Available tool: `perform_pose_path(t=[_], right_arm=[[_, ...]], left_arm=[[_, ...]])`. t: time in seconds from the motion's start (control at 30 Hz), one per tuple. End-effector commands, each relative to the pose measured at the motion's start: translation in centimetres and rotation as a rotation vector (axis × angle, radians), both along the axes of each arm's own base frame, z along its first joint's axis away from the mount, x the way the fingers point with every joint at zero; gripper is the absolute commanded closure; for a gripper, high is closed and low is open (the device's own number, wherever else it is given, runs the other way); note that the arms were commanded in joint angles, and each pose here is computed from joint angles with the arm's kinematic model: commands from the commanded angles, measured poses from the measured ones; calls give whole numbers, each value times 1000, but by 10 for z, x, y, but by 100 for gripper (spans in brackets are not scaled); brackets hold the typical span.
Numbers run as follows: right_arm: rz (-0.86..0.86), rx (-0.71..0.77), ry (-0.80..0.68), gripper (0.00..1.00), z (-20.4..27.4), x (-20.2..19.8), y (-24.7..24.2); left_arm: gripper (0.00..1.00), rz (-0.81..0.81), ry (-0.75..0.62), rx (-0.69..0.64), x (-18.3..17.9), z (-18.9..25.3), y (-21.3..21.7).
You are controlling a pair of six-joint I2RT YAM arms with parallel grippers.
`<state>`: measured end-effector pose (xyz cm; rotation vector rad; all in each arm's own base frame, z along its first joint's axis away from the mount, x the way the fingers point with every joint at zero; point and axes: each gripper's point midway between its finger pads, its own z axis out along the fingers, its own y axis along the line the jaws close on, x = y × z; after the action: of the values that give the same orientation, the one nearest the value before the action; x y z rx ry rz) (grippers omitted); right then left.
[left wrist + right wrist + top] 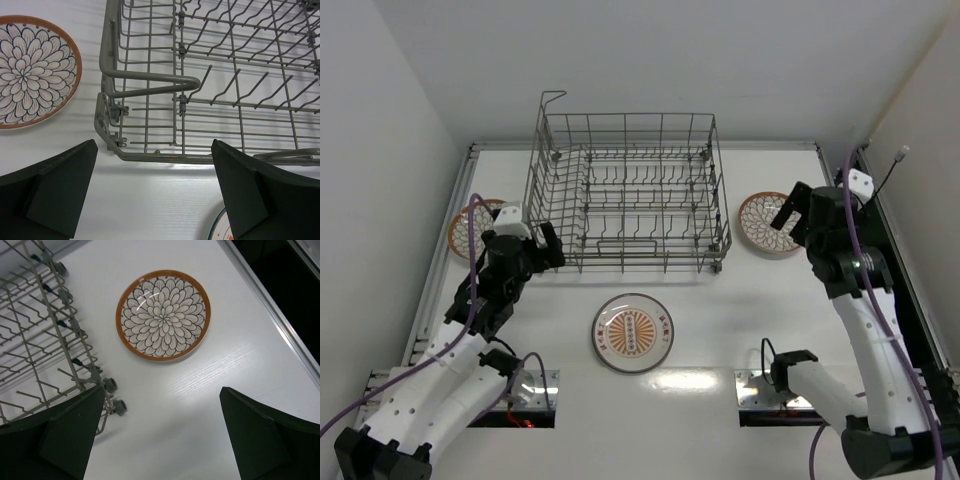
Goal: Load the plates into the dish rack
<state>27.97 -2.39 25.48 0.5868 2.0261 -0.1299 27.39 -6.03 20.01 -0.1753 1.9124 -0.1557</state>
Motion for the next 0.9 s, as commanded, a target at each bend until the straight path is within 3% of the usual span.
perform_pose_path(t=[0.0,0.2,0.43,0.5,0.87], right_arm=[[-48,-18,-62,0,15,-11,-10],[-141,-30,31,0,-17,-7,-30],[-284,349,183,0,-110,13,-66],[-251,444,180,0,-119,21,-63],[-301,754,239,5,-188,35,-85]], left_arm=[[1,-14,-87,-24,2,31,-3],[1,-14,-87,-24,2,31,-3],[1,-30,-82,-13,-1,29,-10],[1,-40,-82,-14,-2,29,-13],[1,-40,-82,-14,-2,29,-13]])
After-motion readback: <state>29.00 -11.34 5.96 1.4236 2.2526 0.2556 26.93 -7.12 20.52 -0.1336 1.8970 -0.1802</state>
